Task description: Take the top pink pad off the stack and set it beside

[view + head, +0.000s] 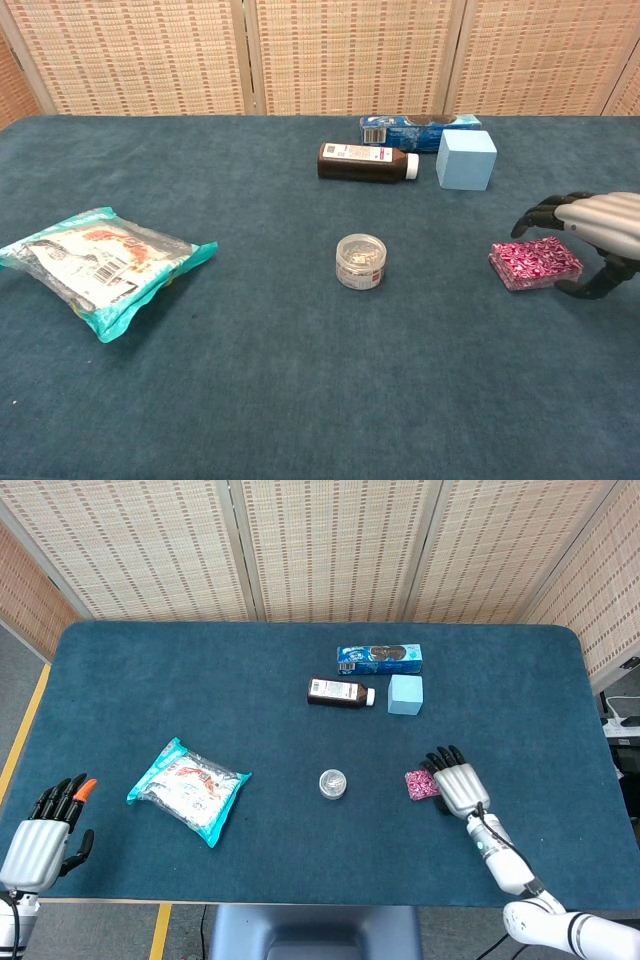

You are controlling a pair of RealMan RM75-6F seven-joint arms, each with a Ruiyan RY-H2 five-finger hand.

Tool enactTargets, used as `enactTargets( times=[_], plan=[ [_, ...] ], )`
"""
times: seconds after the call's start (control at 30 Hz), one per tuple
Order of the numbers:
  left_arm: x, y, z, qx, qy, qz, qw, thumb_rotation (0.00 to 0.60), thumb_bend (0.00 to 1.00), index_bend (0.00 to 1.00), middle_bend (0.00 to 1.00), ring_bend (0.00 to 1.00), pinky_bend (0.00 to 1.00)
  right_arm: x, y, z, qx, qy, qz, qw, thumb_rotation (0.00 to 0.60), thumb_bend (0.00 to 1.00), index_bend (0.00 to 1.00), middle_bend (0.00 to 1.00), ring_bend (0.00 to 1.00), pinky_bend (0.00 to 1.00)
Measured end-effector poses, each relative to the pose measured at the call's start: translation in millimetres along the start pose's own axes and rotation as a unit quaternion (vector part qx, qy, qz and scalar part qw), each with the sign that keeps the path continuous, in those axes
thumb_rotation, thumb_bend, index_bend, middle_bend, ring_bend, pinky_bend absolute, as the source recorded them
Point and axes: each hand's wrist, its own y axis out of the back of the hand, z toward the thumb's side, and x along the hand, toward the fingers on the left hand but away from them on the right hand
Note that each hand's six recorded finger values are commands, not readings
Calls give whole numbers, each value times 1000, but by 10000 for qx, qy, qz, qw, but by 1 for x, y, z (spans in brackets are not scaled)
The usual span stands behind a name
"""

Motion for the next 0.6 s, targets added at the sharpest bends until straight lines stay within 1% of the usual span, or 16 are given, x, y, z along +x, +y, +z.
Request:
enactTargets(
  times=[0.13, 0.27, 0.4, 0.6],
  plan=[
    [-1, 1, 1, 4, -28, 27, 10000, 600, 528, 0, 0, 0, 114, -1, 0, 3, -13, 16, 24, 10000, 600, 309, 219, 130, 0, 0],
    [-2, 1, 1, -8, -34, 34, 10000, 600, 528, 0, 0, 0, 114, -3, -2, 5, -29, 8, 60, 10000, 600, 309, 256, 157, 0, 0],
    [-2, 1, 1, -4, -49, 21, 10000, 600, 528, 0, 0, 0, 114, -3, -2, 7, -53, -4, 52, 10000, 600, 309, 299, 182, 0, 0],
    [-3, -1, 5, 35, -129, -8, 9999, 600, 528, 0, 0, 0, 114, -5, -2, 10, -85, -33, -3, 10000, 600, 309, 334, 207, 0, 0]
  ],
)
